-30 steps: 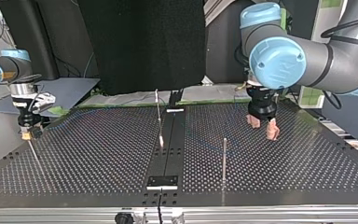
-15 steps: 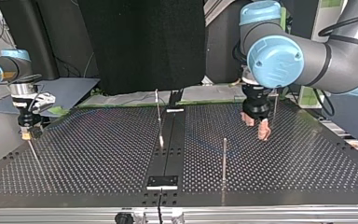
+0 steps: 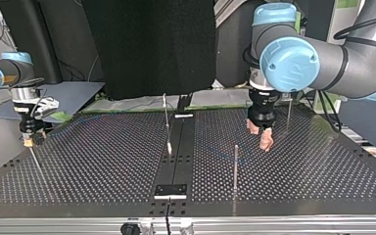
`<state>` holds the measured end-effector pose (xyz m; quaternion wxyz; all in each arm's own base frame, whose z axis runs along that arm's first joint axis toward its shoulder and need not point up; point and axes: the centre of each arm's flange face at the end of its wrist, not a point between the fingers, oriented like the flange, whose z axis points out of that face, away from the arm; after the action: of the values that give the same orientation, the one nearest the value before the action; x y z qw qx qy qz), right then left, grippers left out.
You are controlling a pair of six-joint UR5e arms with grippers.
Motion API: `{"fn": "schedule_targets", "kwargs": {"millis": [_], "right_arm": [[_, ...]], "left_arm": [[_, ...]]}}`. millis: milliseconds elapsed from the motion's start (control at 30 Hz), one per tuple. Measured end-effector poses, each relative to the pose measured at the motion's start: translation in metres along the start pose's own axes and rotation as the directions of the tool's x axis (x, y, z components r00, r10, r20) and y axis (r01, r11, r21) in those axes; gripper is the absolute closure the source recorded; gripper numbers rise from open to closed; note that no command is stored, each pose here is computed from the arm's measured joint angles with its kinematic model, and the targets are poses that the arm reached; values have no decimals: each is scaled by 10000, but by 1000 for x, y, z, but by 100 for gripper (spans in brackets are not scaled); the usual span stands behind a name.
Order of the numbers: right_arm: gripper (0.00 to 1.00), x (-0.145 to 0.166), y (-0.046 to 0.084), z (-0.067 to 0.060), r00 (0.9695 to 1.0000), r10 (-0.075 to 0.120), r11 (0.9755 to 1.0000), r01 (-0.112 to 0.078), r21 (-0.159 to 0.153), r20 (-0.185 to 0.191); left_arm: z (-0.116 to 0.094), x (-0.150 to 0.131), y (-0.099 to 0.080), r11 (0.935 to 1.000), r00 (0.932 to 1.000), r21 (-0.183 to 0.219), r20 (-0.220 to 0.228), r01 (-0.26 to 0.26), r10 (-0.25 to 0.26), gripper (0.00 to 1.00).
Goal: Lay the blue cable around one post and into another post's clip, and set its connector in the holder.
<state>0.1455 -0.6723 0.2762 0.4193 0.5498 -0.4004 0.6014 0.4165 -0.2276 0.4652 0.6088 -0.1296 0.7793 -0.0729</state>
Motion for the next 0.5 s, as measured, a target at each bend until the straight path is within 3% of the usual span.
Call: {"fn": "schedule_targets", "kwargs": {"millis": [267, 500], "right_arm": [[0, 1, 0, 0, 10000, -16, 10000, 16, 7, -20], [0, 1, 0, 0, 10000, -2, 10000, 2, 12, -38]], "left_arm": [[0, 0, 0, 9975, 9975, -13, 7, -712, 712, 0], [0, 0, 0, 9913, 9913, -22, 6, -1318, 1318, 0]]}}
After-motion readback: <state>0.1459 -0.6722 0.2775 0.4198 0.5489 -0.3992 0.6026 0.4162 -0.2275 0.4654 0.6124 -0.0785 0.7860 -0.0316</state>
